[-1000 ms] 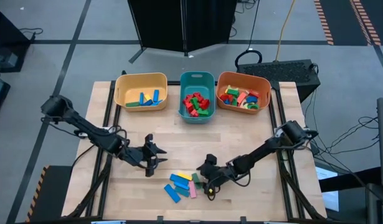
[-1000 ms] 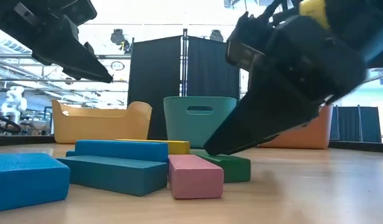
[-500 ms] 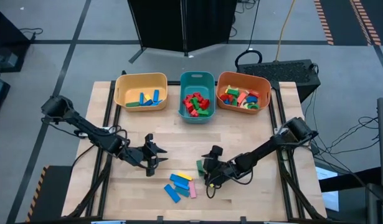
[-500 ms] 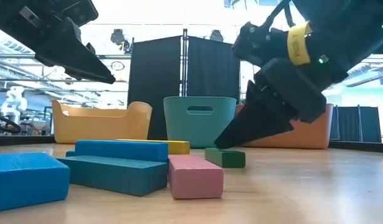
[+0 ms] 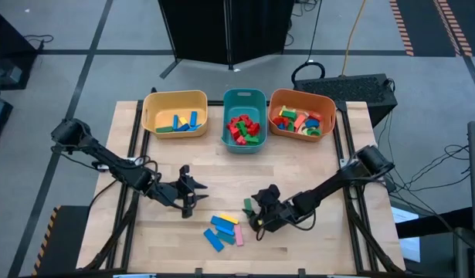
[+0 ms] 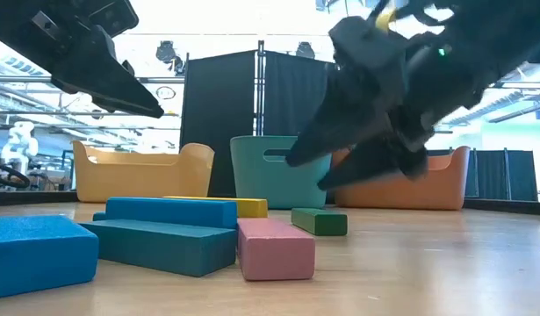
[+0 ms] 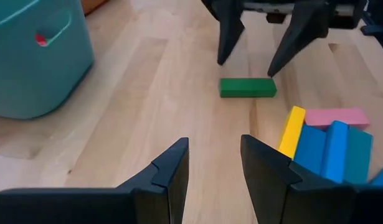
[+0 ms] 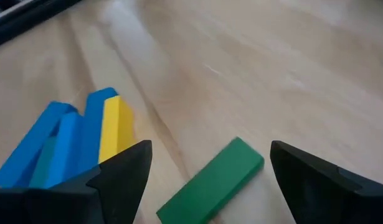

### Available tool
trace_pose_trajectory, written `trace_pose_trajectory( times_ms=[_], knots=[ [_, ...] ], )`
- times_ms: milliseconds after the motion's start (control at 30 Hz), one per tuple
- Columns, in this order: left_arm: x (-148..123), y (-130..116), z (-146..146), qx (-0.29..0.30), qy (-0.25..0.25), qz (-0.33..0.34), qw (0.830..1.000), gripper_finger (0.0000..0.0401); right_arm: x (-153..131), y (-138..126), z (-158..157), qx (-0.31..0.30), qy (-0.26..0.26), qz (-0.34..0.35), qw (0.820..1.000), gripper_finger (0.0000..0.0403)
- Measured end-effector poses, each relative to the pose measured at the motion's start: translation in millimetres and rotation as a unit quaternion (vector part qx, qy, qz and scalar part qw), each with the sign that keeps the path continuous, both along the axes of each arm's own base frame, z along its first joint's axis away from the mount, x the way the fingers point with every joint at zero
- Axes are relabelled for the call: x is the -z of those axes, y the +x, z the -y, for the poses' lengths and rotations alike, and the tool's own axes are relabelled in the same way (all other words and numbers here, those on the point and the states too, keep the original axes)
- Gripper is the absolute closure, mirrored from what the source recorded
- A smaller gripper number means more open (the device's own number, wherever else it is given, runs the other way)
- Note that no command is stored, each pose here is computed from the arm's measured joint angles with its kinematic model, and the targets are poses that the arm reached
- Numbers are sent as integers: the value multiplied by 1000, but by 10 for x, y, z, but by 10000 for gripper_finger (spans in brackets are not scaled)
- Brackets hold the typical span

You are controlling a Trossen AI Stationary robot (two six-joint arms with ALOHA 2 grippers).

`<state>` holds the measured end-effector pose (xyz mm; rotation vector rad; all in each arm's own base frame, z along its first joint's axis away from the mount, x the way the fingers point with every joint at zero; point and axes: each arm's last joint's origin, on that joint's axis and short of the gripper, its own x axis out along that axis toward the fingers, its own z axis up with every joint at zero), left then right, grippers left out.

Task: Sort blocks by size
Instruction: Put the green rectangle block into the yellow bin

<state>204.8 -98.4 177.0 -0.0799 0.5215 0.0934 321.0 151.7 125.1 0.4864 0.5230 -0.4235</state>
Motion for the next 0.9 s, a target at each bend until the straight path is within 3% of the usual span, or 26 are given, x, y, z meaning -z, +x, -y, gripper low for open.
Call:
trace_pose_trajectory(
  times_ms=[233,667,900],
  knots=[
    [4,-3,-6,-7,5,-1,1000,266,146,114,-51,39,18,-31,999,90],
    [6,-5,-11,-13,8,-1,1000,266,271,371,-209,88,-40,-172,980,94],
    [5,0,-26,-23,13,2,1000,266,247,341,-269,81,-36,-171,981,176]
  ],
)
